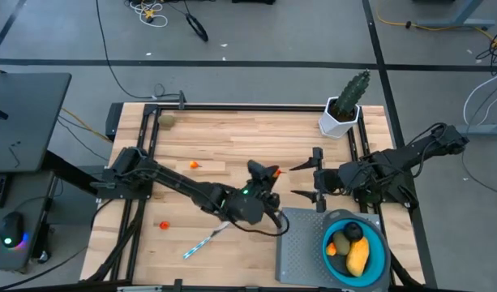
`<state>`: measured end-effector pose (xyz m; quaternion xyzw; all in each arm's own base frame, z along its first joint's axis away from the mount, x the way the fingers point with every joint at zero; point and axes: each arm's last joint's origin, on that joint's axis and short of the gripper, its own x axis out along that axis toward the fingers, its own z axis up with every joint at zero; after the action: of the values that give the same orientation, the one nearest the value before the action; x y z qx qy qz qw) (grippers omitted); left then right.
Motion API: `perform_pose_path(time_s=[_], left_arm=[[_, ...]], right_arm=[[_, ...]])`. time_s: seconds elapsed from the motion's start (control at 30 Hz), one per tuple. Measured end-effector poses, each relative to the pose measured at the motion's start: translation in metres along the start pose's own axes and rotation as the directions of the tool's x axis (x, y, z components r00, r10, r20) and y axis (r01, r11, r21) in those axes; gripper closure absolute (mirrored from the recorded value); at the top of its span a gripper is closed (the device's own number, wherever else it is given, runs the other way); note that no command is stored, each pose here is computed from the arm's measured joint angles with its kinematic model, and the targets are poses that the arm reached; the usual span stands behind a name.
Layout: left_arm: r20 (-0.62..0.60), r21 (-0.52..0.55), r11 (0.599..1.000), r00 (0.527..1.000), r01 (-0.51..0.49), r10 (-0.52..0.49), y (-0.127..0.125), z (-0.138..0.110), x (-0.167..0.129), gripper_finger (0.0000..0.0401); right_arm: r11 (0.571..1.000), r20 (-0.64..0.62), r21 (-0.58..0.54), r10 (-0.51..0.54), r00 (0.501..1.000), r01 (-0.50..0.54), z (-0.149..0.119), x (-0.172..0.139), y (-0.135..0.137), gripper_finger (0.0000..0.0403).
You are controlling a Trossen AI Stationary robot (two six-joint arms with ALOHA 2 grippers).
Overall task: Pick & Place Fruit
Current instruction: Put the yellow pear into the blue strainer bowl on the shelf
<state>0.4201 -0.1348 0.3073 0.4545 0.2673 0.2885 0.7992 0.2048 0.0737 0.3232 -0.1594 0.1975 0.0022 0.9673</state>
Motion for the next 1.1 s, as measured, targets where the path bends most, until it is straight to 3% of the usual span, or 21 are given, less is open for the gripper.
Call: perform_pose_path(time_s=[0.3,0.57,0.7,0.87,1.1], left_arm=[[0.134,0.059,0.996,0.989,-0.066,0.057,0.012,0.018,-0.008,0.0267],[0.266,0.278,0.959,0.964,-0.045,-0.032,0.009,0.022,-0.011,0.0255],[0.304,0.293,0.954,0.952,-0.066,-0.028,0.011,0.025,-0.012,0.0258],[0.337,0.321,0.944,0.941,-0.079,-0.036,0.012,0.026,-0.012,0.0259],[0.358,0.357,0.93,0.932,-0.09,-0.048,0.012,0.026,-0.011,0.0256]], right_arm=[[0.996,0.026,0.086,0.026,0.999,-0.028,0.001,-0.006,-0.008,0.0099],[0.97,0.191,0.124,0.182,0.965,-0.208,0.011,-0.029,-0.014,0.0099],[0.951,0.238,0.117,0.254,0.938,-0.287,0.002,-0.02,-0.006,0.0099],[0.957,0.352,0.128,0.202,0.914,-0.261,0.002,-0.016,-0.005,0.0099],[0.952,0.387,0.128,0.211,0.898,-0.278,-0.001,-0.008,0.0,0.0099]])
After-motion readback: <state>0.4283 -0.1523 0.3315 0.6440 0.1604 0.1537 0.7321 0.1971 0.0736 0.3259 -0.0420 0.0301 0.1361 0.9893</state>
